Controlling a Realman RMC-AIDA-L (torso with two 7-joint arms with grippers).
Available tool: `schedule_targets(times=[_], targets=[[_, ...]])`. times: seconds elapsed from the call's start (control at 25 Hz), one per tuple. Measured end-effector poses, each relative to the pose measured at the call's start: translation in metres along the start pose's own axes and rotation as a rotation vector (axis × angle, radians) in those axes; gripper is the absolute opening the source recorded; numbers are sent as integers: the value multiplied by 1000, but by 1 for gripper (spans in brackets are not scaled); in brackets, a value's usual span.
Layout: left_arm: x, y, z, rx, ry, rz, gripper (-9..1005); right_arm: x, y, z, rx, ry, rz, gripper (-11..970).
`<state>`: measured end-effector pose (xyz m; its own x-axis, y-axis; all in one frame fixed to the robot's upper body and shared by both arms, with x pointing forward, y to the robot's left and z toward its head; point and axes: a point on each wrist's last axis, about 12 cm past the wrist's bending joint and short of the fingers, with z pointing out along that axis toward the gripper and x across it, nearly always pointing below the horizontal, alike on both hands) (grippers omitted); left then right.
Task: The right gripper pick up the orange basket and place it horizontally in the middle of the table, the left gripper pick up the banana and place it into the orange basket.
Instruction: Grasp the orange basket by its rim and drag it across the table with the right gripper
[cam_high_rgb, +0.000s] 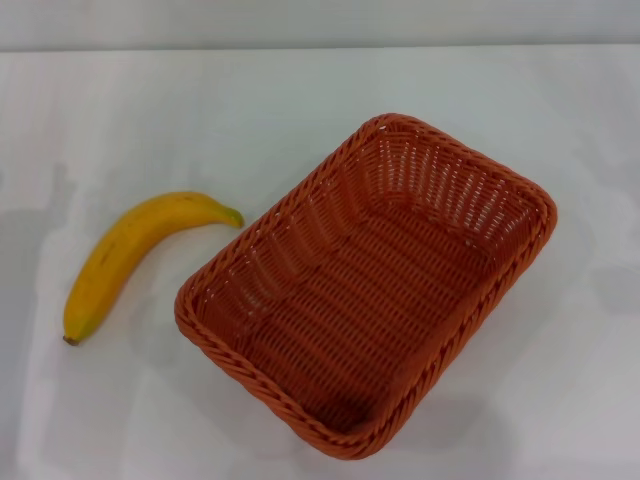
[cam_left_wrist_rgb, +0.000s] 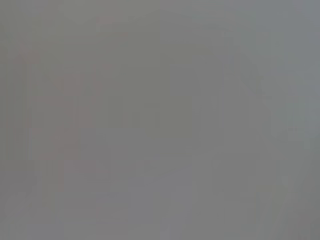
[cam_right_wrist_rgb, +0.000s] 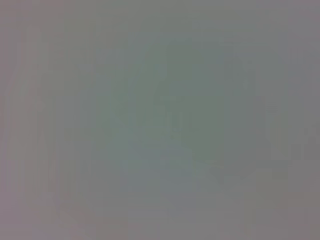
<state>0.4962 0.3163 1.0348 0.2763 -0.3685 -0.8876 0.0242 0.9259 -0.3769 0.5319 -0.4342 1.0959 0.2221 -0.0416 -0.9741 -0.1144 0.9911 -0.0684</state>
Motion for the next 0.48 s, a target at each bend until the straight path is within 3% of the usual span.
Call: schedule_targets(times=[0.48], targets=[[0,0,-5,12,3,2,887,-2,0,6,-19,0,2,868]])
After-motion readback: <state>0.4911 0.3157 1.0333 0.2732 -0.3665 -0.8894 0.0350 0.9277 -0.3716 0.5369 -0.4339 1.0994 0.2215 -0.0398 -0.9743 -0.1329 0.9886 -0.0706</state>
